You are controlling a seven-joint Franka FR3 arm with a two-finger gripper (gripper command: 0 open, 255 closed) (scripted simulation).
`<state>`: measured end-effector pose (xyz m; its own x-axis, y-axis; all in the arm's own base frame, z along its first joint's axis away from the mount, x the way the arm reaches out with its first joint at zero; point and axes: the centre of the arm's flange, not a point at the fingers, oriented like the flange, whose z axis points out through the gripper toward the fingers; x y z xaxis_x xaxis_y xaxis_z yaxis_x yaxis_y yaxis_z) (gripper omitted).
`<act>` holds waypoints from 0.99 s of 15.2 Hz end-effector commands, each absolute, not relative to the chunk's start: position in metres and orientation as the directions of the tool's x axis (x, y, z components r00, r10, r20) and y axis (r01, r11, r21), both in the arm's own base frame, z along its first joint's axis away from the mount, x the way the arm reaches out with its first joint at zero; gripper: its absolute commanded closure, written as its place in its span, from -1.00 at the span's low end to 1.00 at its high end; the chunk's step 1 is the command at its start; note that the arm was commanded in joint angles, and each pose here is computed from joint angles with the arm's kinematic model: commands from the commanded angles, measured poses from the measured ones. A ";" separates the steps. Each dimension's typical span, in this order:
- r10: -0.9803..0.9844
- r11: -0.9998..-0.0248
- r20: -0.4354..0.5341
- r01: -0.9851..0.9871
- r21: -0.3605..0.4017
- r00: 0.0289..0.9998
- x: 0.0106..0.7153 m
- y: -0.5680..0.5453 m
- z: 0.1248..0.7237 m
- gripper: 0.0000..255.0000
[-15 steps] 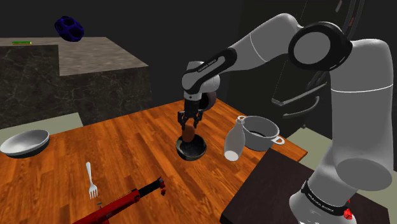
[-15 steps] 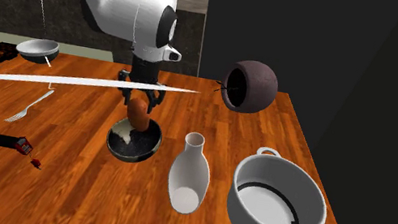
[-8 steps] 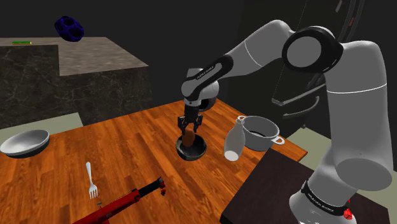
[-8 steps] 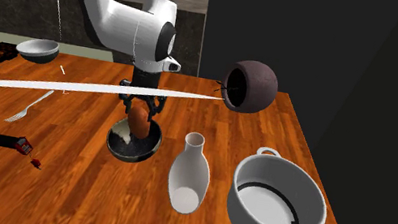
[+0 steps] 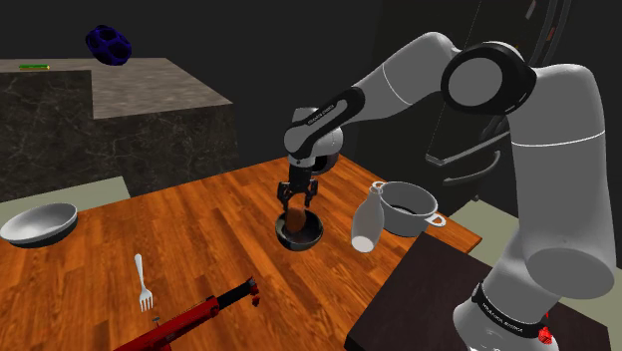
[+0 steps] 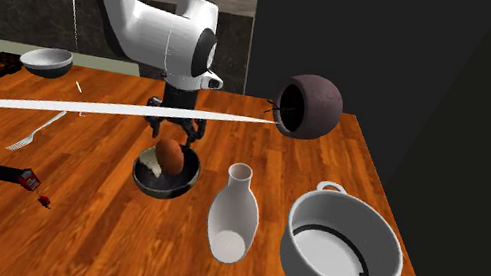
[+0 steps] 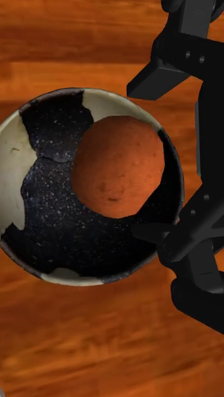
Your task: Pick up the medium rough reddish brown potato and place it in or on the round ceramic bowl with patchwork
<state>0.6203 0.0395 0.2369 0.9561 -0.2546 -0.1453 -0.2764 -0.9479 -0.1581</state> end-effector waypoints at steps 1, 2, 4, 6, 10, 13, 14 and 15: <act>-0.255 -0.948 -0.145 -0.276 -0.158 0.956 0.620 0.040 0.237 -1.00; -0.255 -0.948 -0.145 -0.276 -0.158 0.956 0.620 0.040 0.237 -1.00; -0.255 -0.948 -0.145 -0.276 -0.158 0.956 0.620 0.040 0.237 -1.00; -0.255 -0.948 -0.145 -0.276 -0.158 0.956 0.623 0.035 0.263 -1.00; -0.255 -0.948 -0.145 -0.276 -0.158 0.956 0.625 0.030 0.286 -1.00; -0.255 -0.948 -0.145 -0.276 -0.158 0.956 0.625 0.030 0.286 -1.00; -0.255 -0.948 -0.145 -0.276 -0.158 0.956 0.625 0.030 0.286 -1.00; -0.255 -0.948 -0.145 -0.276 -0.158 0.956 0.625 0.030 0.286 -1.00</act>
